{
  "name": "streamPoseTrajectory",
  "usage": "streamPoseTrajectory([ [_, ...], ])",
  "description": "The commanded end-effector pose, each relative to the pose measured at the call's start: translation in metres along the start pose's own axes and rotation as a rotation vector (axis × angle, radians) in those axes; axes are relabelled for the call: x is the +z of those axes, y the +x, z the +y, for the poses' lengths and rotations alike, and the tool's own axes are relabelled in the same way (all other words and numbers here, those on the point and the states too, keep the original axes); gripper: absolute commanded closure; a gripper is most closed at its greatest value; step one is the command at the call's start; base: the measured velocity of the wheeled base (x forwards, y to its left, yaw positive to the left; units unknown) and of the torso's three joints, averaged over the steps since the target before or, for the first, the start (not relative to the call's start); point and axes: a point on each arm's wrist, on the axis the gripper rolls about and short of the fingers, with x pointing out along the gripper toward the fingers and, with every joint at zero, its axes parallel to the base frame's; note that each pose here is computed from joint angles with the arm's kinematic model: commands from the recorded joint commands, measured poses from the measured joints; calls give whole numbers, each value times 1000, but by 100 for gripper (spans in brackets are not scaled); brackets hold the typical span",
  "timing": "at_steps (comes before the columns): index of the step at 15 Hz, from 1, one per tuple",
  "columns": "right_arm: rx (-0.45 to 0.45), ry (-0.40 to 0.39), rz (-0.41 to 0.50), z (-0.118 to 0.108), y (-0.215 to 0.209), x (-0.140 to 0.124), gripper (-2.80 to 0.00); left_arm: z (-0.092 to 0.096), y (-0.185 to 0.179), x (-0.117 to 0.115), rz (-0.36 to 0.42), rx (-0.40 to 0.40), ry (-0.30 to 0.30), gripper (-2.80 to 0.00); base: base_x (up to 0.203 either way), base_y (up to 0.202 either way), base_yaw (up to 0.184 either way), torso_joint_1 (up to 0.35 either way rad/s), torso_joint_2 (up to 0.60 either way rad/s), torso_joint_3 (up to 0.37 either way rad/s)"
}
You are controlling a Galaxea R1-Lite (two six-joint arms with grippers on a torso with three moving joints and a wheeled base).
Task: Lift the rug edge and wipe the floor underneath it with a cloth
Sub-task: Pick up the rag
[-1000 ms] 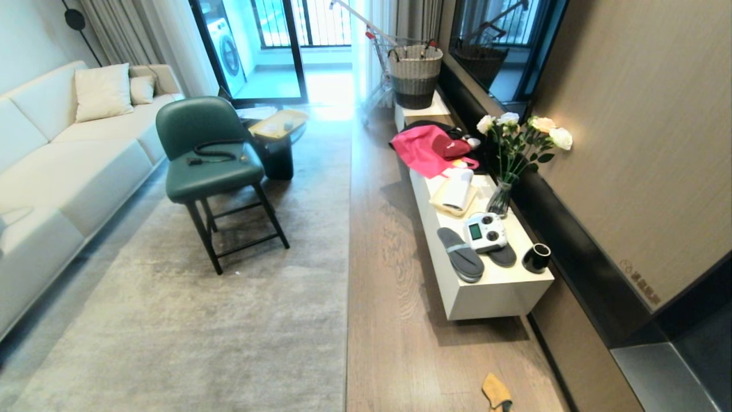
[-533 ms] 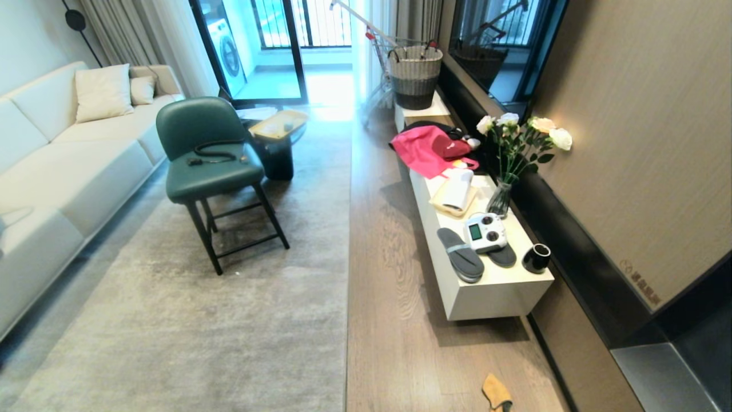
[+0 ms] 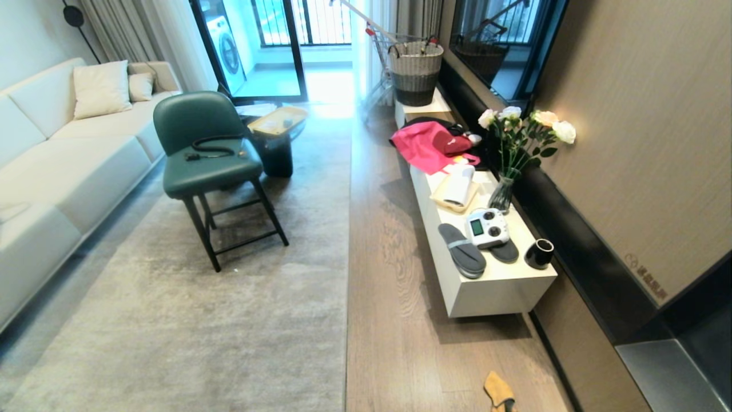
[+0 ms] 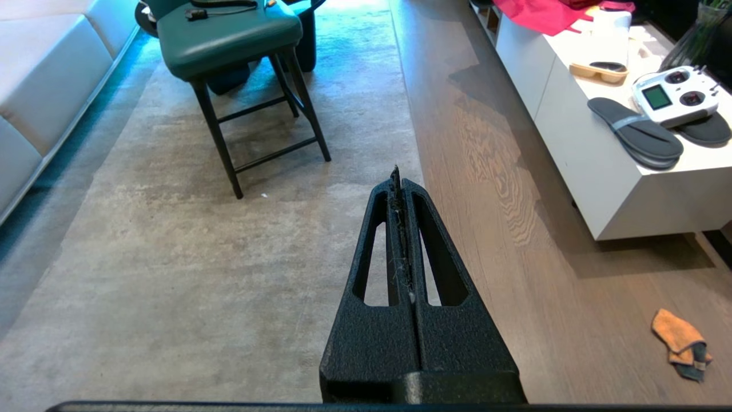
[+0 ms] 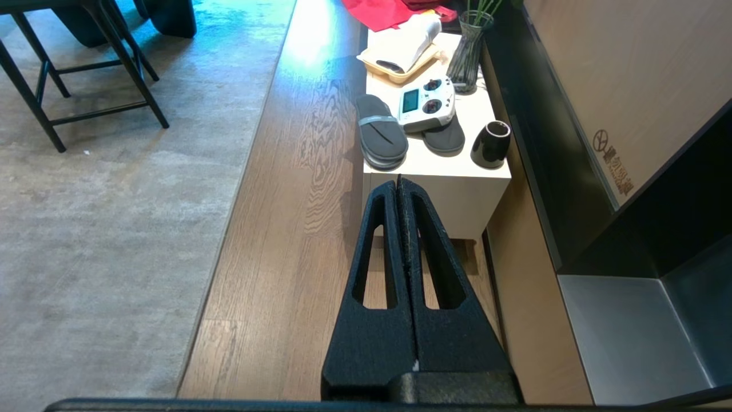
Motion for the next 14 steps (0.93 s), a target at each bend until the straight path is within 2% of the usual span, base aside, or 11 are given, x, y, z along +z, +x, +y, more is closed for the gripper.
streamPoseTrajectory([
  [1,1,0,2,0,0,0,0,0,0,0,0,0,0,0,0,0,0,-134,330,174],
  [14,3,-2,2,0,0,0,0,0,0,0,0,0,0,0,0,0,0,-130,327,194],
])
